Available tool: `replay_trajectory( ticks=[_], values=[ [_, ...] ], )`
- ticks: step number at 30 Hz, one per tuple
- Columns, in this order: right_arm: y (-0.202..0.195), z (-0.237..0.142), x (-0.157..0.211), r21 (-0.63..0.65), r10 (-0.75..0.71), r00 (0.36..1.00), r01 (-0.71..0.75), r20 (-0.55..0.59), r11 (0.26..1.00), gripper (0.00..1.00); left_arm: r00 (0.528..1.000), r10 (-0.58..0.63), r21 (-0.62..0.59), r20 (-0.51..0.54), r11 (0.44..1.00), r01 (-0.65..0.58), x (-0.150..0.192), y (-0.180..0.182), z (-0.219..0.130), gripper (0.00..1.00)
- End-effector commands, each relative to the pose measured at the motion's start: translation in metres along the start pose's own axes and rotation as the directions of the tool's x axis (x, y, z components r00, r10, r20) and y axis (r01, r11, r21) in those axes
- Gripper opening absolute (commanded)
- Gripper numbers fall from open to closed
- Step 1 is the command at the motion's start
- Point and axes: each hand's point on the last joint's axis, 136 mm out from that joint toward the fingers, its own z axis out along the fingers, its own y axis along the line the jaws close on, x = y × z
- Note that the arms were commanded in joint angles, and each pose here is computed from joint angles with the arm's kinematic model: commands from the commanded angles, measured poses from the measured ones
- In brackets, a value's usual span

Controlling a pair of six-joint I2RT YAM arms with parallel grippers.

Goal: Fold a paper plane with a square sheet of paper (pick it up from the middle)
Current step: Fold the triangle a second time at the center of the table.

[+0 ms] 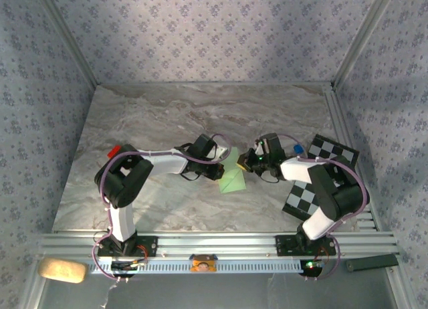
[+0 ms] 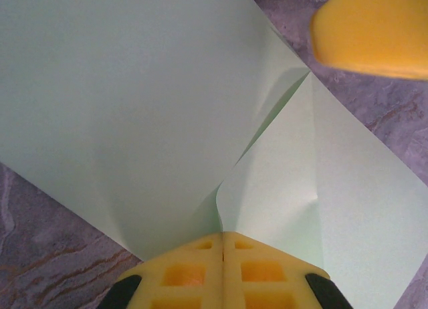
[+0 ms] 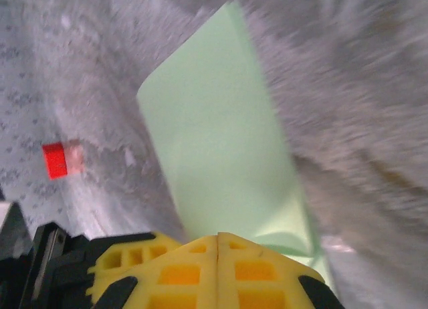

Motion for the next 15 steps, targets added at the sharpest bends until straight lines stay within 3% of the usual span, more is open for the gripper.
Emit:
replay_trajectory(
  ticks=[1,15],
  values=[
    [0.007,0.006,0.018,-0.013,-0.031,0.996,0.03,-0.086,0.999,0.02,0.997,-0.017,-0.045,-0.073,0.999,0.014,0.018,0.013,0.006,0.0],
    [-0.061,0.012,0.043,0.155,0.058,0.991,-0.039,-0.118,0.987,0.0,0.997,-0.013,-0.043,-0.072,0.999,0.01,0.014,0.011,0.003,0.0]
  ],
)
